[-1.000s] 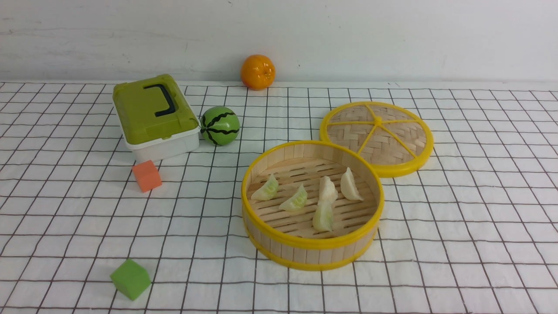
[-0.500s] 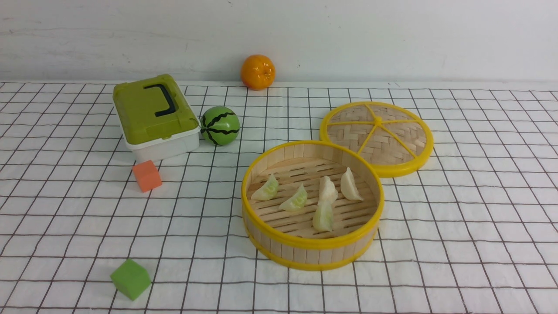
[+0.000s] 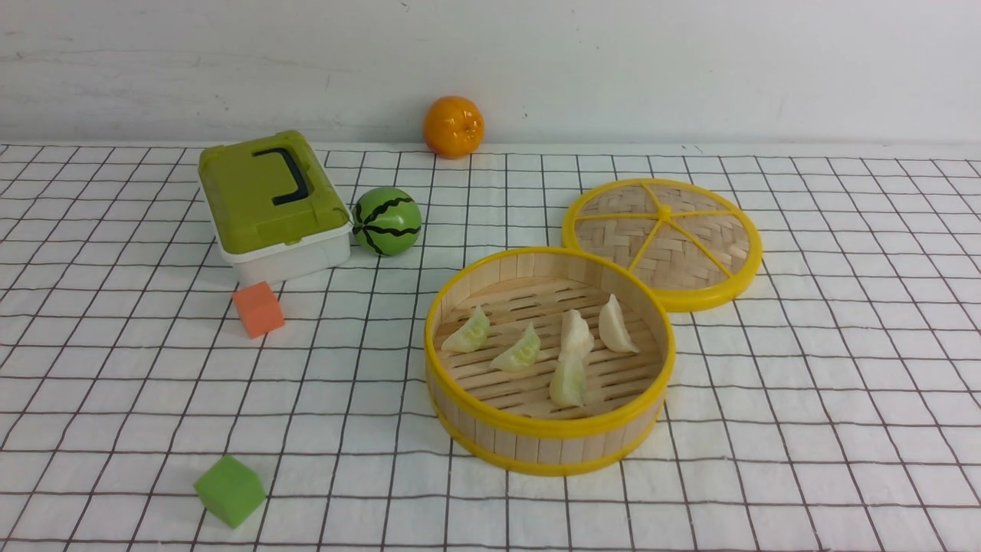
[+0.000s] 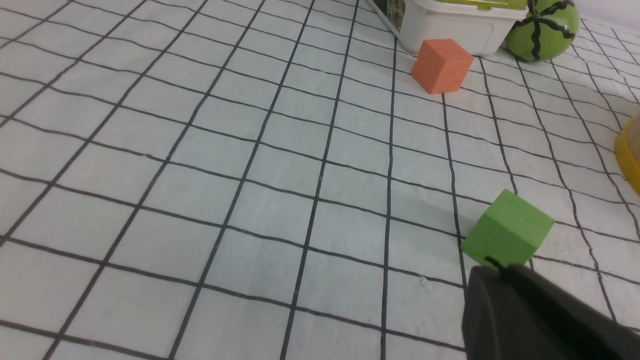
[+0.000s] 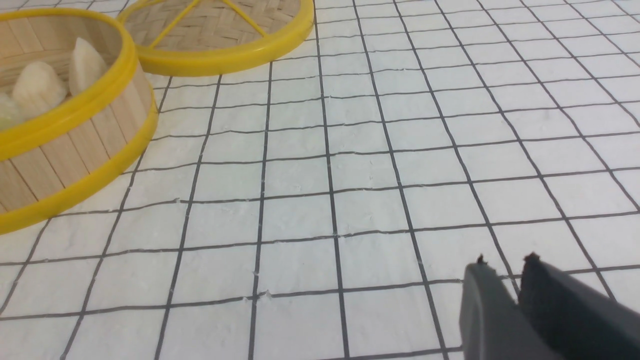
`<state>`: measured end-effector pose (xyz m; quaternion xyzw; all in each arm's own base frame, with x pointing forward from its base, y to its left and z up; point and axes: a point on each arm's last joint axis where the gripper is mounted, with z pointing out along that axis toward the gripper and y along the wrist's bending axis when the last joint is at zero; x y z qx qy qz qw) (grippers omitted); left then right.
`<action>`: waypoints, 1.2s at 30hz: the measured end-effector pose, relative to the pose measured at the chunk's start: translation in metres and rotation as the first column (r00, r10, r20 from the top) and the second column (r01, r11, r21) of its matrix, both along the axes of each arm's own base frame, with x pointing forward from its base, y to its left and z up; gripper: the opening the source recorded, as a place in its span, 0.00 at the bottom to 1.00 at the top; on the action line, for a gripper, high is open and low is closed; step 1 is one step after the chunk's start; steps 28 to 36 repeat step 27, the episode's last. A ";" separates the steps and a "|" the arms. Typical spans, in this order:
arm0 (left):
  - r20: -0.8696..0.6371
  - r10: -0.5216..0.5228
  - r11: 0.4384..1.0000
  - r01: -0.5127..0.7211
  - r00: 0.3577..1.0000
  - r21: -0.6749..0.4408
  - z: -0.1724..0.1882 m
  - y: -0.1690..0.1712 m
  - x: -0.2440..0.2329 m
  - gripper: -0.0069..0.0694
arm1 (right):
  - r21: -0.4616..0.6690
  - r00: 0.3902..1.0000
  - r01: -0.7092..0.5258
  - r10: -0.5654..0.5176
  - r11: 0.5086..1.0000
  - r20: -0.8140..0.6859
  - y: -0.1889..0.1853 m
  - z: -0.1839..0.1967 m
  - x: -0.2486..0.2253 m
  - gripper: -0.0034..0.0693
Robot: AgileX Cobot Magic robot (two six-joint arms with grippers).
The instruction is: Put the dumplings into the steamer on the table with the white tablecloth.
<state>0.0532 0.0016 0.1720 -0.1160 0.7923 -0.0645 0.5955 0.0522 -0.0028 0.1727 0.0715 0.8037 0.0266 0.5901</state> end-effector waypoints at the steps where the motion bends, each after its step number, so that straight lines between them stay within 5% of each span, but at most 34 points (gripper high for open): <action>1: 0.000 0.000 1.000 0.000 1.000 0.000 0.000 0.000 0.000 0.07 | 0.000 1.000 0.000 0.000 1.000 0.000 0.000 0.000 0.000 0.20; 36: 0.000 0.000 1.000 0.000 1.000 0.000 0.000 0.000 0.000 0.10 | 0.000 1.000 0.000 0.000 1.000 0.000 0.000 0.000 0.000 0.22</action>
